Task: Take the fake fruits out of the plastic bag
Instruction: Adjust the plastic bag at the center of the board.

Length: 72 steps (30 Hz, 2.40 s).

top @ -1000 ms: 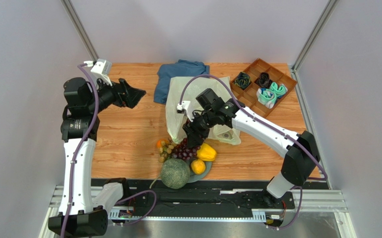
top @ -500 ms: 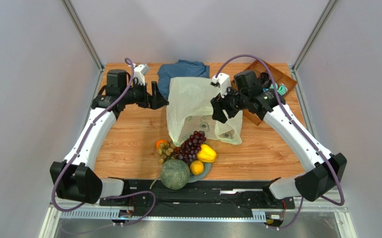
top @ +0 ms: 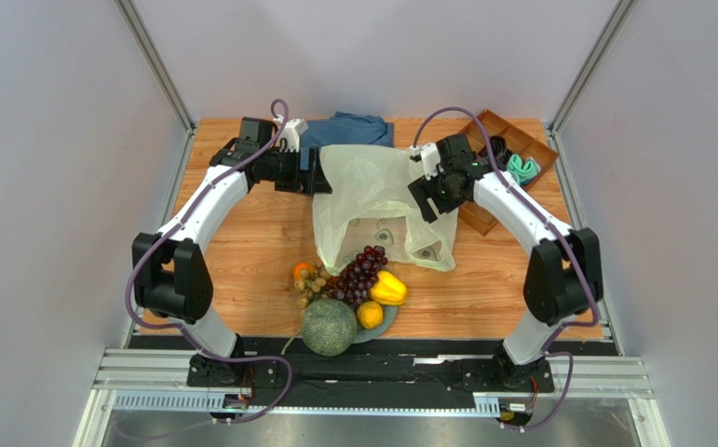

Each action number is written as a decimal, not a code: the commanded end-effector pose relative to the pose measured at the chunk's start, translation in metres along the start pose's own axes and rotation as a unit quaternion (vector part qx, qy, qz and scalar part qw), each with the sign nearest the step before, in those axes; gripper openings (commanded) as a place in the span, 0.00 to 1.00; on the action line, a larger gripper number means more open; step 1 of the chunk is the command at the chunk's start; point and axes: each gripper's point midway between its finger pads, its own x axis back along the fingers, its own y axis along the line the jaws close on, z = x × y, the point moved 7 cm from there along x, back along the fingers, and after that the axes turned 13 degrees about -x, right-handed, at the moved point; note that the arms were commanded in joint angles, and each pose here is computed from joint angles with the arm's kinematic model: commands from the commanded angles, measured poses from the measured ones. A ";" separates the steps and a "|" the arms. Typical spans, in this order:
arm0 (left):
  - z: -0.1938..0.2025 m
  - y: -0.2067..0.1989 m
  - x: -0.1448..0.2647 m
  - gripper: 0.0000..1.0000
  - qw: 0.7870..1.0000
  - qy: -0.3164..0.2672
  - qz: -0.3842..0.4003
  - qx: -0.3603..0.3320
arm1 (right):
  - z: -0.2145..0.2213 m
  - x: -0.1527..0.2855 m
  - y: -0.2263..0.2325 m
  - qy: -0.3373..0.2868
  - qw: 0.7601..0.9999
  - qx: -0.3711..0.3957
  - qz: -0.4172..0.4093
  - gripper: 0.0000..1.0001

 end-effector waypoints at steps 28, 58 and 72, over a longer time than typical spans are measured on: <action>-0.136 0.061 -0.021 0.00 0.978 -0.123 -0.111 -0.129 | -0.175 -0.052 0.013 -0.173 0.982 0.009 -0.078 0.11; -0.083 -0.016 0.103 0.99 0.974 -0.165 -0.062 -0.140 | -0.094 -0.028 -0.031 -0.106 0.992 -0.020 0.060 1.00; -0.056 -0.030 0.131 0.99 0.967 -0.150 -0.100 -0.179 | -0.152 -0.049 -0.021 -0.166 0.983 0.000 -0.074 0.00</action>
